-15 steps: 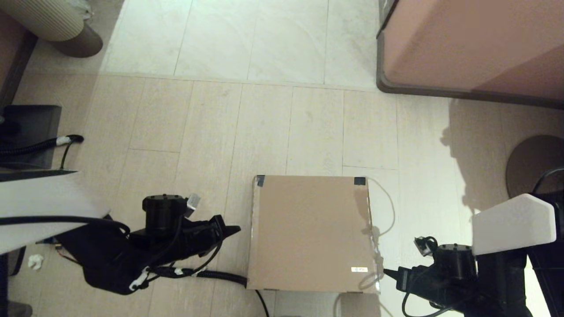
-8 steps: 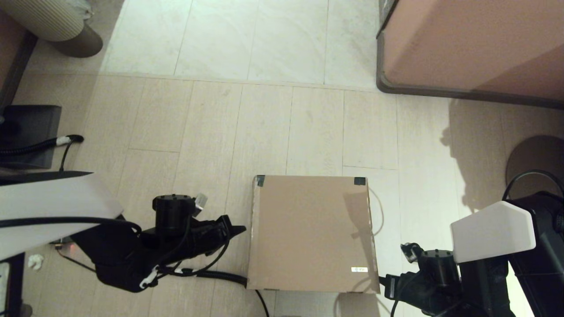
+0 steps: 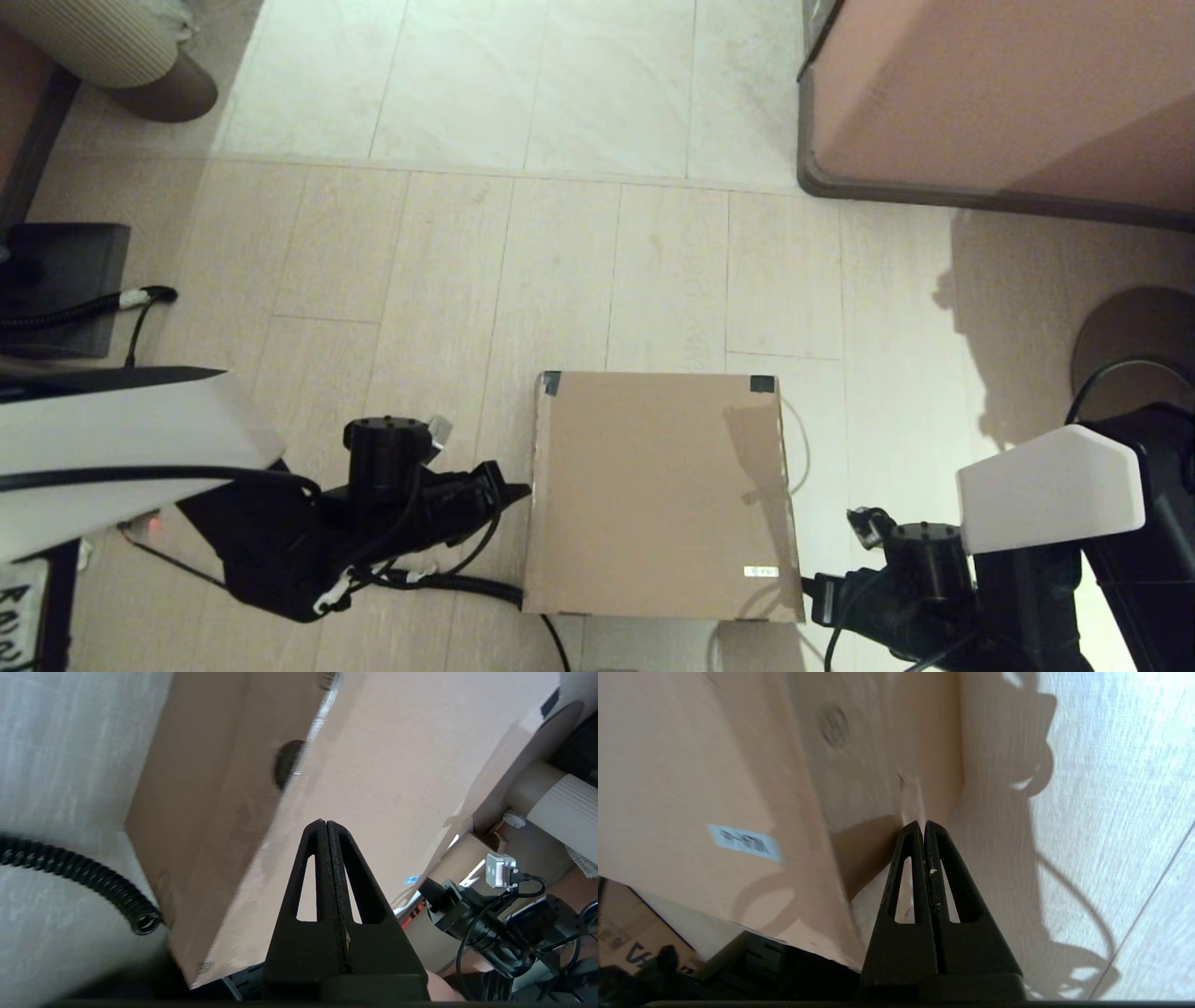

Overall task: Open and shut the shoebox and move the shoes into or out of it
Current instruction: Open the shoe box

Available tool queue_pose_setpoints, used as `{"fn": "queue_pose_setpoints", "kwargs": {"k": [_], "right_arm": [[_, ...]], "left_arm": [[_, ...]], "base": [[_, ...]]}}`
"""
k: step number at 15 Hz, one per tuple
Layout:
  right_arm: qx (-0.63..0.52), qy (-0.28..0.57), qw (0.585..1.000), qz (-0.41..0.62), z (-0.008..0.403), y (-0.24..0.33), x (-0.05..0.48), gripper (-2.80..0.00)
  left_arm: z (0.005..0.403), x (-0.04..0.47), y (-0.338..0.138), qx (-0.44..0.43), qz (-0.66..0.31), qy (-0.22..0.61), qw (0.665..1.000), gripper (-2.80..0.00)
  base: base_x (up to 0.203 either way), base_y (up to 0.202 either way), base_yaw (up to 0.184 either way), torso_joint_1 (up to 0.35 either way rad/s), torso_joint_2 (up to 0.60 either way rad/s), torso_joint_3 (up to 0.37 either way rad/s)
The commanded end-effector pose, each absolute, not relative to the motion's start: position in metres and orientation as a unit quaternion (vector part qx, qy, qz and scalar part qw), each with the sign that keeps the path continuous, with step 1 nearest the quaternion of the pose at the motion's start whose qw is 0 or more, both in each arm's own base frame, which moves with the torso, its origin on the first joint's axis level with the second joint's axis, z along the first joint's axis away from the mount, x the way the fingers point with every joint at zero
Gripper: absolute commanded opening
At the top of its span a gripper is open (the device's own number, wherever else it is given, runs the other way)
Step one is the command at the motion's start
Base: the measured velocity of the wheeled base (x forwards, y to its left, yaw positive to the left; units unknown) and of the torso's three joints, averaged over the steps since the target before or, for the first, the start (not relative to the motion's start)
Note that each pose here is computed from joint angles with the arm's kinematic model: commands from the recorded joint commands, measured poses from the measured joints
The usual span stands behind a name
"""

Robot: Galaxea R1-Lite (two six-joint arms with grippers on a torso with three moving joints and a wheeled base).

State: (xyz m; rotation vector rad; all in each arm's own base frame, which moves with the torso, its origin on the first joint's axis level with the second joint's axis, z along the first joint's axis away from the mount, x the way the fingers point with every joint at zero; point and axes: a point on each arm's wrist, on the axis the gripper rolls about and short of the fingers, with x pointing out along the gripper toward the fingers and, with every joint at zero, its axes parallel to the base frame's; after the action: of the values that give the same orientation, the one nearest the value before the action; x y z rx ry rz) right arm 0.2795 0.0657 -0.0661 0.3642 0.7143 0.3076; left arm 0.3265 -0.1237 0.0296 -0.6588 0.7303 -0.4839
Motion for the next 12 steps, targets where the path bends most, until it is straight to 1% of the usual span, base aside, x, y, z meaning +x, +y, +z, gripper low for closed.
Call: {"fn": "queue_pose_setpoints", "kwargs": {"k": [1, 4, 7, 9, 12], "right_arm": [[0.179, 0.332, 0.913, 0.157, -0.058, 0.067, 0.281, -2.8], [0.187, 0.325, 0.911, 0.17, -0.048, 0.069, 0.279, -2.8], [0.216, 0.308, 0.906, 0.193, -0.03, 0.071, 0.279, -2.8], [0.215, 0.313, 0.906, 0.188, -0.031, 0.071, 0.28, -2.8], [0.215, 0.314, 0.909, 0.174, -0.036, 0.064, 0.283, -2.8]], "left_arm": [[0.031, 0.327, -0.125, -0.317, -0.232, 0.345, 0.853, -2.8], [0.036, 0.325, -0.13, -0.329, -0.236, 0.346, 0.846, -2.8], [0.037, 0.323, -0.134, -0.329, -0.241, 0.347, 0.845, -2.8], [0.041, 0.321, -0.133, -0.333, -0.238, 0.345, 0.844, -2.8], [0.045, 0.328, -0.111, -0.334, -0.188, 0.32, 0.866, -2.8]], "base": [[0.0, 0.0, 0.0, 0.0, 0.0, 0.0], [0.0, 0.0, 0.0, 0.0, 0.0, 0.0], [0.0, 0.0, 0.0, 0.0, 0.0, 0.0], [0.0, 0.0, 0.0, 0.0, 0.0, 0.0], [0.0, 0.0, 0.0, 0.0, 0.0, 0.0]]}}
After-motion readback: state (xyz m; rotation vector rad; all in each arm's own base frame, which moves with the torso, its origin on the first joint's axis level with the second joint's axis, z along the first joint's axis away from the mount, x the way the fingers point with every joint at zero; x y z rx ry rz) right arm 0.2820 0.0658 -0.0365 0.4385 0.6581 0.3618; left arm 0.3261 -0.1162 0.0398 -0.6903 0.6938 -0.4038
